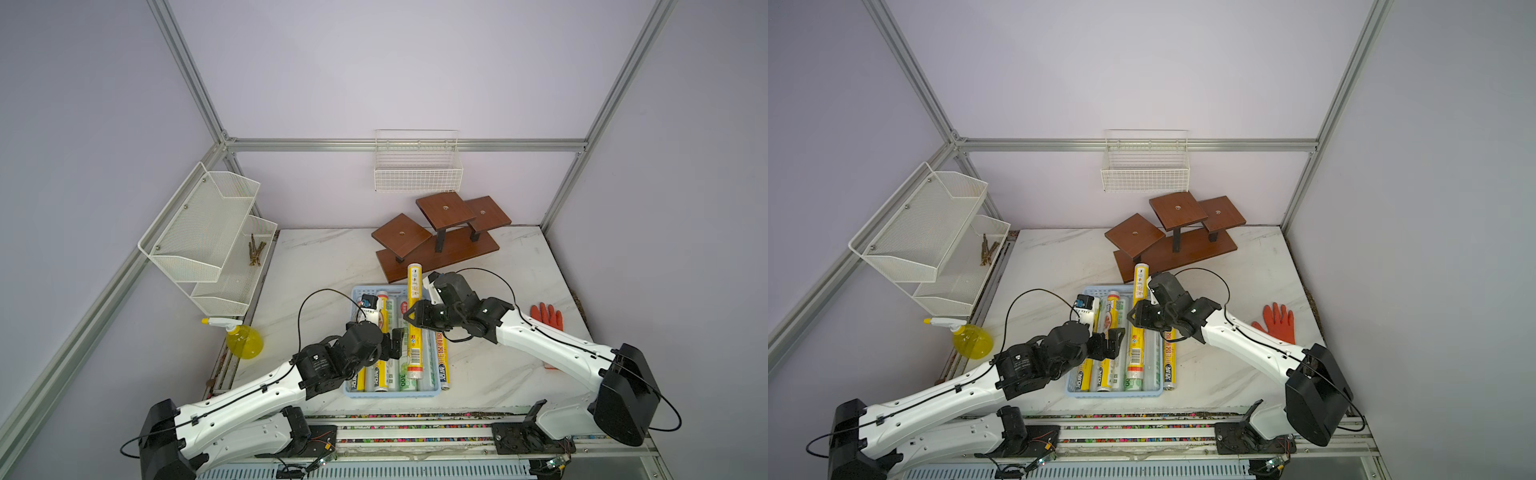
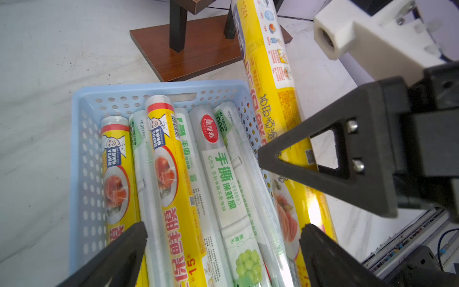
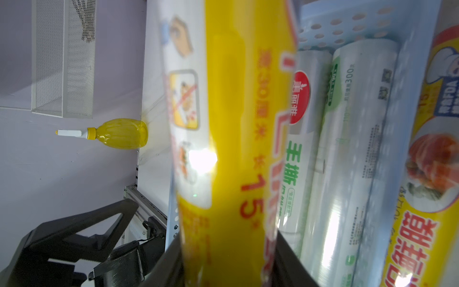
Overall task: Put the plastic wrap into the basket
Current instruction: Place the plastic wrap in the basket.
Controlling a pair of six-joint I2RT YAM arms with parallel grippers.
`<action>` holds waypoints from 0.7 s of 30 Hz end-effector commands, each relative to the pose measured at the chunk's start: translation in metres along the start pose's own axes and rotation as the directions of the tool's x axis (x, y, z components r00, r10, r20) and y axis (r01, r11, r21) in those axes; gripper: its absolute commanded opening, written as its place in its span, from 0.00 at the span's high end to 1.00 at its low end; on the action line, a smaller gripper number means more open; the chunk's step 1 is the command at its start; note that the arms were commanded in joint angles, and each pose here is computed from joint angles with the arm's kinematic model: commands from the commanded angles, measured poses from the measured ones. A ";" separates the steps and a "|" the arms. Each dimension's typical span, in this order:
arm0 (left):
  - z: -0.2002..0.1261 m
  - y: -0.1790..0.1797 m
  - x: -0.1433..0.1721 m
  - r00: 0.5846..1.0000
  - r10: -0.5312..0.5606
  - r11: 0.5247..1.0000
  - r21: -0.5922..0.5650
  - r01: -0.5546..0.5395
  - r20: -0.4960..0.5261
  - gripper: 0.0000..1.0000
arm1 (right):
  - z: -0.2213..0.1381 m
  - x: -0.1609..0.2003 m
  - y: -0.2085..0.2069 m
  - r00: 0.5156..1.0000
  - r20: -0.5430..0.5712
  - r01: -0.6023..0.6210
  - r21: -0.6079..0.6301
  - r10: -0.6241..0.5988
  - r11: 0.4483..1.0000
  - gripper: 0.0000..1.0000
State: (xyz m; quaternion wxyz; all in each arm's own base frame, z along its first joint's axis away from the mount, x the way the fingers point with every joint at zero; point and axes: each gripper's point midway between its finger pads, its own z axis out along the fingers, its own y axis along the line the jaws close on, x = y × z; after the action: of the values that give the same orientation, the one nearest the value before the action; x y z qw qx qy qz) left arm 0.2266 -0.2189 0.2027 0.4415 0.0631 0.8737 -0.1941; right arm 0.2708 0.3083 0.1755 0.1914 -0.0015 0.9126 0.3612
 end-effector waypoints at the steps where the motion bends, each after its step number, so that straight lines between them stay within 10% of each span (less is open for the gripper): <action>1: -0.006 0.010 -0.009 0.999 -0.030 0.999 -0.032 0.031 0.044 0.00 | 0.002 -0.004 0.014 1.000 0.020 0.002 -0.051 -0.001 0.999 0.63; 21: -0.009 0.020 -0.009 0.999 -0.038 0.995 -0.088 0.041 0.035 0.00 | 0.035 0.011 -0.008 0.999 -0.022 -0.042 0.014 0.042 0.999 0.63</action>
State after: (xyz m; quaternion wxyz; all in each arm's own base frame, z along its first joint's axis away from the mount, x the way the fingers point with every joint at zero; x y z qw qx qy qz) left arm 0.2268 -0.1995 0.1951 0.4408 0.0447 0.8824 -0.1583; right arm 0.2713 0.3270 0.1555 0.1724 0.0057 0.9111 0.3743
